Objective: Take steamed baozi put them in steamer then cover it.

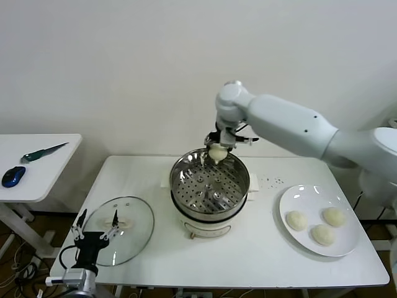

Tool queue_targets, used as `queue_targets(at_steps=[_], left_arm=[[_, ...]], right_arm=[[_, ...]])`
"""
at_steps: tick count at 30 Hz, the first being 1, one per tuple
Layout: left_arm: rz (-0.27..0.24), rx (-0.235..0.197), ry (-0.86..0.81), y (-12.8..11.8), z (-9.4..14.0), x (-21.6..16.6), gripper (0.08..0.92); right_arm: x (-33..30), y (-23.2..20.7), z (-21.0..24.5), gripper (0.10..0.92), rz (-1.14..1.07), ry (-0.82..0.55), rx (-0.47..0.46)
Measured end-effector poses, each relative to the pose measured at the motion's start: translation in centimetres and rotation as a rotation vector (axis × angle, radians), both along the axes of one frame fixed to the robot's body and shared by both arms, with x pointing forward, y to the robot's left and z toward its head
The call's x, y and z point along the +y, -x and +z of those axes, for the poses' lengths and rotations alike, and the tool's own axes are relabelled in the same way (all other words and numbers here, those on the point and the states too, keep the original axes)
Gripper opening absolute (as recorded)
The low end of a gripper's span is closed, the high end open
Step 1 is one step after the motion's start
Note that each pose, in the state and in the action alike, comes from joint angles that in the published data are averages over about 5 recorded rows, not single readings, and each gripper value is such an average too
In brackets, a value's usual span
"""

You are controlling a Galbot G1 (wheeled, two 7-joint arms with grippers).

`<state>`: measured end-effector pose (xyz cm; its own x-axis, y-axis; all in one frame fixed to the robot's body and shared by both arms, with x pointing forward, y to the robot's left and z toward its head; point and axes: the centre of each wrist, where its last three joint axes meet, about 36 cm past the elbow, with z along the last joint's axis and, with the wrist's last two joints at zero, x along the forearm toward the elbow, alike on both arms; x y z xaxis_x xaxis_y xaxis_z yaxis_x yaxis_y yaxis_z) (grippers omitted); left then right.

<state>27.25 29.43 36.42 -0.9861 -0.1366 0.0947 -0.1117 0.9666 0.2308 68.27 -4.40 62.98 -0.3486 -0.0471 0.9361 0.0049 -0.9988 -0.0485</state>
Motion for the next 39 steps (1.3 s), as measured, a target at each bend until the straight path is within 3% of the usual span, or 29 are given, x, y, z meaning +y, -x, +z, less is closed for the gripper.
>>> queue_targets(at_steps=[11, 20, 31, 39], left_arm=[[0.007, 0.009, 0.006, 0.3, -0.3, 0.1, 0.823], [0.009, 0.014, 0.012, 0.4, -0.3, 0.2, 0.823], [0.016, 0.019, 0.005, 0.9, -0.2, 0.5, 0.823], [0.013, 0.02, 0.0, 1.1, 0.0, 0.5, 0.823]], right_arm=[[1.3, -0.1, -4.4, 0.728, 0.02, 0.034, 0.024], [1.3, -0.3, -4.8, 0.821, 0.005, 0.031, 0.03], [-2.8, -0.4, 1.0, 0.823, -0.077, -0.042, 0.026], [-12.3, 0.2, 5.1, 0.823, -0.394, -0.231, 0.067]])
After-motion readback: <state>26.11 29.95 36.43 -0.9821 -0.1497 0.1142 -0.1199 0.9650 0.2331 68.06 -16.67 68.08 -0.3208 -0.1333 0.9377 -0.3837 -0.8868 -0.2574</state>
